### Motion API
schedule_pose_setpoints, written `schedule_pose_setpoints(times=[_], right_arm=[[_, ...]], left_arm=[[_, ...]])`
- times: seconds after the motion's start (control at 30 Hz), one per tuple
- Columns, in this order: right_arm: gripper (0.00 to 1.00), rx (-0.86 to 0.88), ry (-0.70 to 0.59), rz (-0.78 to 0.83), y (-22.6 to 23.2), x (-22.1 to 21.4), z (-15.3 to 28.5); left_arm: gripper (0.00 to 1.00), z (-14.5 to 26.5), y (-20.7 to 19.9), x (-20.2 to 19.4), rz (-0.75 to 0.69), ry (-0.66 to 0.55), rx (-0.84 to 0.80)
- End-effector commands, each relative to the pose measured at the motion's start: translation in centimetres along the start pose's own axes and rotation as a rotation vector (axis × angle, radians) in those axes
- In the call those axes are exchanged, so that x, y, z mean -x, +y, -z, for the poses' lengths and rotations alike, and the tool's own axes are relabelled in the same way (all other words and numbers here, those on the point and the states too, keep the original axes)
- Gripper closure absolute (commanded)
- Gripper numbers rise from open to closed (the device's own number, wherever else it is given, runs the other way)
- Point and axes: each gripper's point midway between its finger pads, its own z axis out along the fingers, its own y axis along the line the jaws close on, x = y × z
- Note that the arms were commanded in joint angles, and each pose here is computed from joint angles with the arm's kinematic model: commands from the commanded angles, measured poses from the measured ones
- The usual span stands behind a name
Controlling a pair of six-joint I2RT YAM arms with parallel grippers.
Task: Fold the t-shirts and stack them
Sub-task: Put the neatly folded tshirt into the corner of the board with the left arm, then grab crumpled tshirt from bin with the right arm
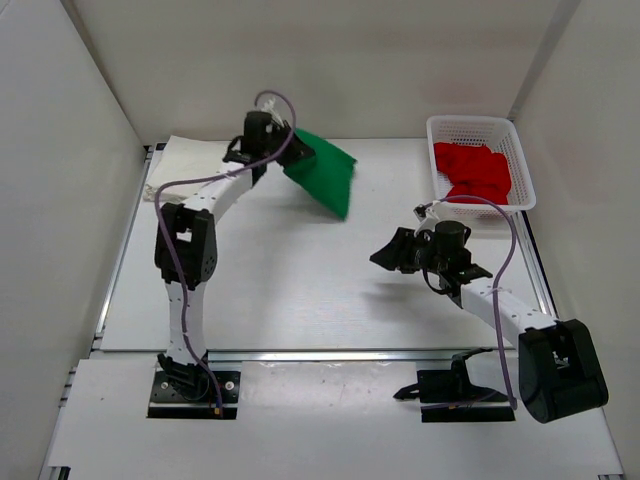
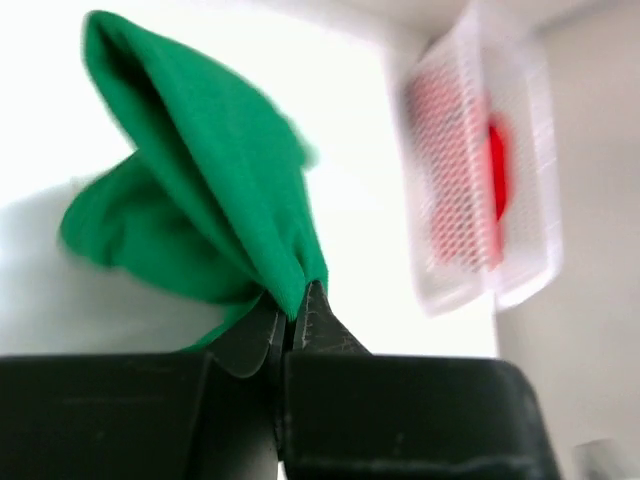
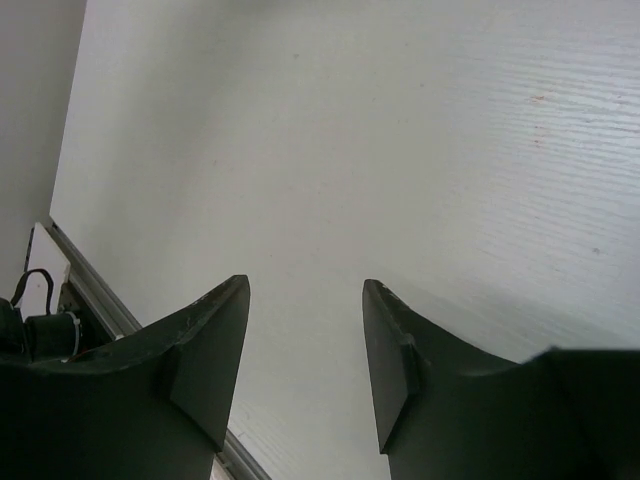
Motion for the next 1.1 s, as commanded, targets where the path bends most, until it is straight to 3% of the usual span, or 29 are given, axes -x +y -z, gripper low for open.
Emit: schedule_pose_setpoints(times=[0.0,0.13,0.17,0.2,0.23,0.27,0.3,0.33,0.4,0.5,0.7,0.77,0.83,0.9,0.93,1.0,1.07], right_arm=[[0.53,0.025,-0.034,0.031,0.6,1.0,-0.1],[0.53,0.05,0.005,0.03,0.9,0.4,-0.6],[0.54,0.051,0.016,0.022,0.9,0.0,-0.7],[0.54,0.063,0.018,0.032,1.2,-0.1,-0.8],[0.54,0.065,0.022,0.036,1.3,-0.3,-0.9],[0.54,0.069,0.028,0.031,1.3,-0.3,-0.9],[0.54,0.077,0.029,0.035,1.5,-0.4,-0.9],[0.54,0.077,0.042,0.033,1.6,-0.7,-1.1],[0.53,0.09,0.056,0.036,2.0,-1.1,-1.1],[0.52,0.092,0.074,0.051,2.1,-1.7,-1.3],[0.52,0.077,0.029,0.037,2.1,-0.4,-1.2],[0.61,0.051,-0.012,0.047,2.5,1.2,-1.7],[0.77,0.009,-0.01,0.061,2.3,2.4,-3.0],[0.98,-0.015,-0.072,0.136,3.6,7.2,-4.2],[1.0,-0.099,-0.082,0.13,2.1,8.1,-5.0],[1.0,-0.191,-0.184,0.156,0.9,14.7,-4.6],[1.0,-0.323,-0.254,0.127,-2.8,18.6,-3.8]], left_arm=[[1.0,5.4,-0.2,10.4,-0.014,-0.16,-0.011],[1.0,11.0,4.0,16.6,0.067,-0.316,0.018],[1.0,11.9,6.6,16.5,0.092,-0.325,0.063],[0.93,15.1,9.5,19.2,0.113,-0.413,0.113],[0.8,16.3,11.5,18.8,0.14,-0.449,0.151],[0.73,17.6,16.2,17.0,0.231,-0.454,0.222],[0.46,20.1,16.9,18.8,0.249,-0.552,0.213],[0.02,21.1,18.8,17.1,0.28,-0.569,0.228],[0.01,24.1,24.3,14.2,0.403,-0.609,0.32],[0.02,26.8,27.5,12.2,0.477,-0.644,0.378],[0.02,28.6,27.3,10.3,0.479,-0.663,0.425],[0.01,27.9,24.8,9.8,0.441,-0.664,0.391],[0.02,26.6,22.1,9.1,0.382,-0.643,0.347],[0.01,24.0,17.6,8.0,0.283,-0.573,0.299],[0.01,22.0,14.6,7.0,0.208,-0.527,0.262],[0.02,18.9,8.8,4.2,0.094,-0.429,0.165],[0.01,15.8,2.8,-0.8,-0.029,-0.313,0.07]])
